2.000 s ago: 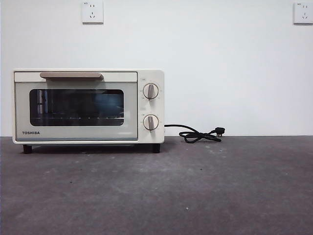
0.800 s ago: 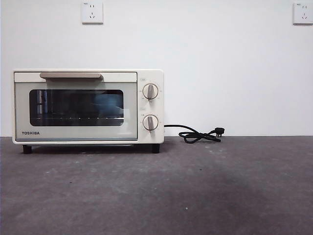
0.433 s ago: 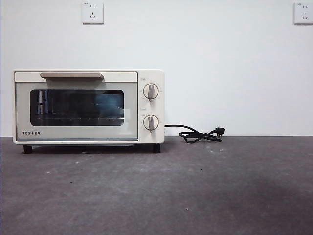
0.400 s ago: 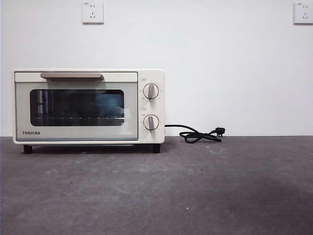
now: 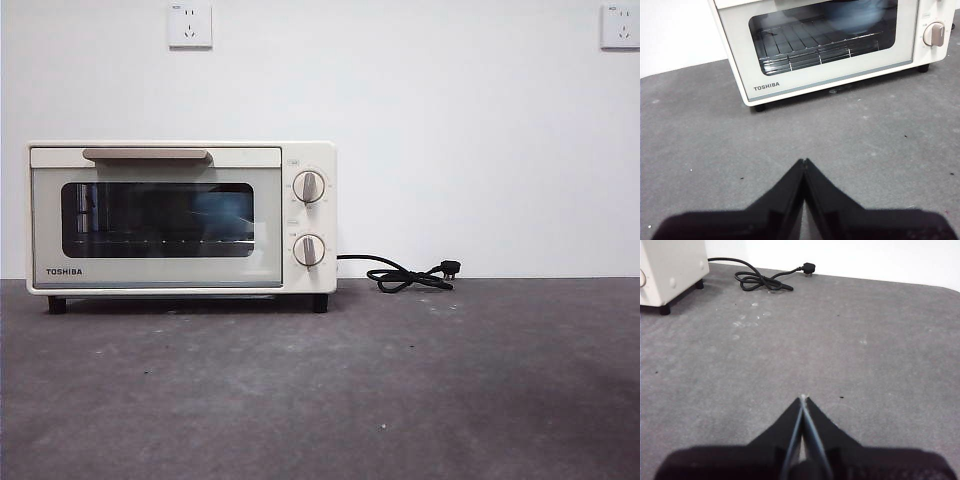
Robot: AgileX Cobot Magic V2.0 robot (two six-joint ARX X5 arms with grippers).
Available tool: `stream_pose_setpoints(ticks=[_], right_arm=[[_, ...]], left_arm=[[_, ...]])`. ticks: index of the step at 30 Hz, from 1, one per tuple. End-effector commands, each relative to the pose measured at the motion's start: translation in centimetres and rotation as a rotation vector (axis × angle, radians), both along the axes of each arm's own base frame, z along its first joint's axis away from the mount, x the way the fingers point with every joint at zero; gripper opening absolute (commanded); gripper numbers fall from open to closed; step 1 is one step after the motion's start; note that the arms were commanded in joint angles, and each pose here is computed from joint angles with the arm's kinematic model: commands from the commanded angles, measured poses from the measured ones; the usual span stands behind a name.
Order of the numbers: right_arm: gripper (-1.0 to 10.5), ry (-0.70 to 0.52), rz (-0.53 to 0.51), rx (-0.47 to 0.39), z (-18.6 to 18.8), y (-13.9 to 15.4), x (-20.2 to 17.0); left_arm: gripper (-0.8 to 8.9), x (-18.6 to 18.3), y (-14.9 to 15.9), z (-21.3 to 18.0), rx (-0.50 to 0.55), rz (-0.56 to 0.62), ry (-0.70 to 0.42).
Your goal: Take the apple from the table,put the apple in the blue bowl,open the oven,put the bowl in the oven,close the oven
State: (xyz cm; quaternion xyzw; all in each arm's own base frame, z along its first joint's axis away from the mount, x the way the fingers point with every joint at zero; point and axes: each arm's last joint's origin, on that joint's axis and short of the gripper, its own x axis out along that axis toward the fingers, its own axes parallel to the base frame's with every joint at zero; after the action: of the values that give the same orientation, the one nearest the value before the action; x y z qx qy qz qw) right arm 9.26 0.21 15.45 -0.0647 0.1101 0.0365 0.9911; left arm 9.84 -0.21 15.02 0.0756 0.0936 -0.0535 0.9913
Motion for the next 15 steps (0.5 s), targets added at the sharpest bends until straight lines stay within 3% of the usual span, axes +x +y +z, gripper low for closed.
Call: stream_pose_setpoints(ticks=[1, 15], right_arm=[[0.0, -0.038, -0.01, 0.012, -0.34, -0.03, 0.25], [0.0, -0.049, -0.015, 0.033, -0.41, -0.03, 0.33]], left_arm=[[-0.04, 0.04, -0.03, -0.26, -0.01, -0.005, 0.004], [-0.04, 0.04, -0.03, -0.26, -0.01, -0.005, 0.005]])
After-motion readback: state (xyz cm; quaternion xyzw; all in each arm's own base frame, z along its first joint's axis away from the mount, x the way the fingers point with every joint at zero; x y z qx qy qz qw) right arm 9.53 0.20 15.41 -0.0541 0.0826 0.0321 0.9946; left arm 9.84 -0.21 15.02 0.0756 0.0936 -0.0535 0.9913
